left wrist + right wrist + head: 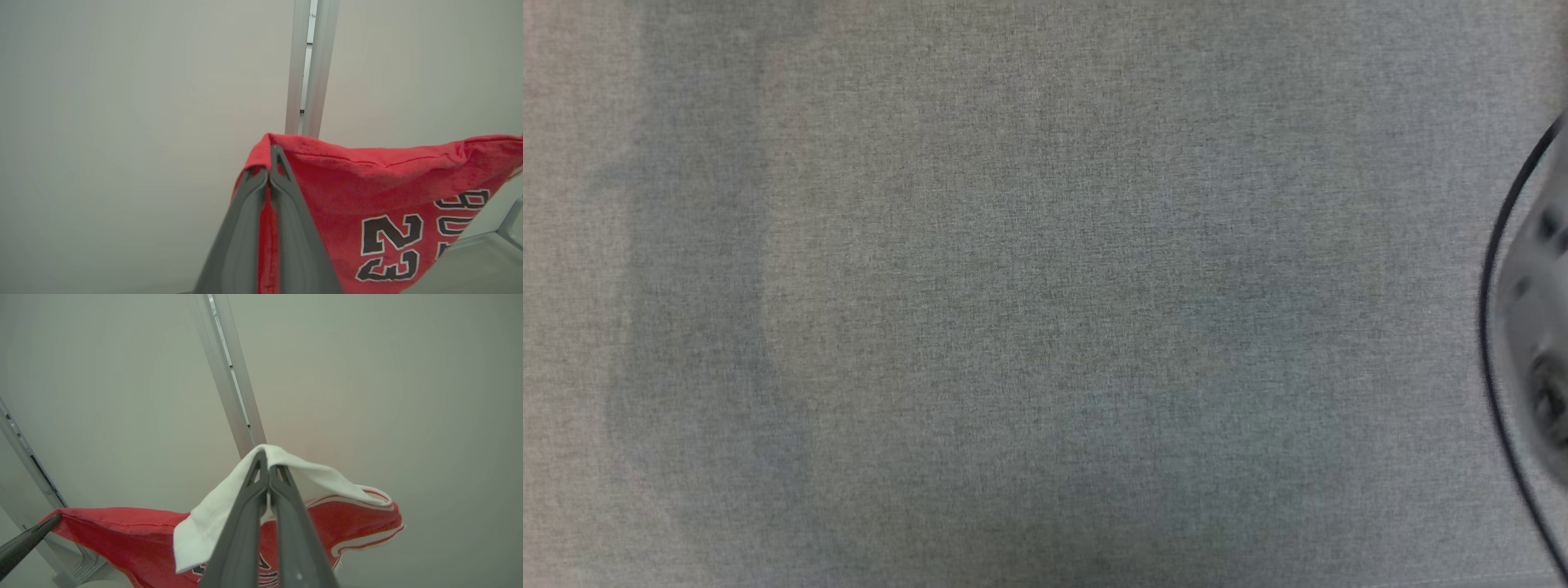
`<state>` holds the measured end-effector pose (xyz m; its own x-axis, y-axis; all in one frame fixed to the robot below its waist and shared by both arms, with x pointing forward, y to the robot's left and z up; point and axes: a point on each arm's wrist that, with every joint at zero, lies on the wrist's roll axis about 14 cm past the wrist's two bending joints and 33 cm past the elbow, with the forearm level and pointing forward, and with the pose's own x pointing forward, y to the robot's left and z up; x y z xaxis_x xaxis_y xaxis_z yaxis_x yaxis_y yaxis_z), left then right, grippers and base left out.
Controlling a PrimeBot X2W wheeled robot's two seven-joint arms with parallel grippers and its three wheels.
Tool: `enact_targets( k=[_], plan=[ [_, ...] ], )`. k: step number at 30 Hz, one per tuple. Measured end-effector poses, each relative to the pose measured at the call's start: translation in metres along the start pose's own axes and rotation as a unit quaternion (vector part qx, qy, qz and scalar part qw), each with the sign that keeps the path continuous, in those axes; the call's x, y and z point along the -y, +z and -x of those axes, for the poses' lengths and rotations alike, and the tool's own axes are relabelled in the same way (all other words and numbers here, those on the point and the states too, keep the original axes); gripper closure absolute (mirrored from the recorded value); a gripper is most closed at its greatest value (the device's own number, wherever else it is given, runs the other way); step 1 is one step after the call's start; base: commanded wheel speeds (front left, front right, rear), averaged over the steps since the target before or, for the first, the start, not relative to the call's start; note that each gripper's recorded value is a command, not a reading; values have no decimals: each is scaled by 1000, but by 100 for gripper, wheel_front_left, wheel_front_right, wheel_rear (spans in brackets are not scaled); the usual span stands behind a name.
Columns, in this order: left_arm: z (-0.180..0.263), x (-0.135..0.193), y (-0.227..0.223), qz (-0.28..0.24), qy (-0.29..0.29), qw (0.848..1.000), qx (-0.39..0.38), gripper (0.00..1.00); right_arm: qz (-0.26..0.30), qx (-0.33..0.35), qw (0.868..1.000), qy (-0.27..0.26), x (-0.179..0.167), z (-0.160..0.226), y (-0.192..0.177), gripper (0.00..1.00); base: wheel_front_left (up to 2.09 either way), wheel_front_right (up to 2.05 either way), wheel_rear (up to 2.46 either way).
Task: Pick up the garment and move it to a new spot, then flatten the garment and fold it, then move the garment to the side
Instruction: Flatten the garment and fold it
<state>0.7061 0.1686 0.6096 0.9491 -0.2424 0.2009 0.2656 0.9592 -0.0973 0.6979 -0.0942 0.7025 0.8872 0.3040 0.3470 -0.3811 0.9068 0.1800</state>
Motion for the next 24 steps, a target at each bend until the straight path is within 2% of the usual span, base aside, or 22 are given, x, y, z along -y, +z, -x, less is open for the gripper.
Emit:
enact_targets(
  k=[4, 7, 9, 15, 21, 24],
  plan=[
    [53, 20, -101, 10, -30, 995, -97, 100, -61, -100, 993, -12, 8, 58, -101, 100, 0, 0, 0],
    [116, 29, -160, 15, -44, 984, -175, 100, -95, -156, 983, -31, 12, 119, -147, 100, 0, 0, 0],
    [157, 37, -185, 25, -49, 975, -213, 100, -110, -183, 976, -47, 14, 162, -164, 100, 0, 0, 0],
    [249, 71, -195, 77, -57, 961, -260, 100, -155, -213, 958, -117, 18, 276, -159, 100, 0, 0, 0],
    [333, 104, -175, 121, -24, 955, -271, 100, -196, -272, 924, -185, 2, 391, -152, 100, 0, 0, 0],
    [370, 120, -165, 129, -13, 952, -277, 100, -212, -284, 911, -212, -5, 433, -141, 100, 0, 0, 0]
  ],
)
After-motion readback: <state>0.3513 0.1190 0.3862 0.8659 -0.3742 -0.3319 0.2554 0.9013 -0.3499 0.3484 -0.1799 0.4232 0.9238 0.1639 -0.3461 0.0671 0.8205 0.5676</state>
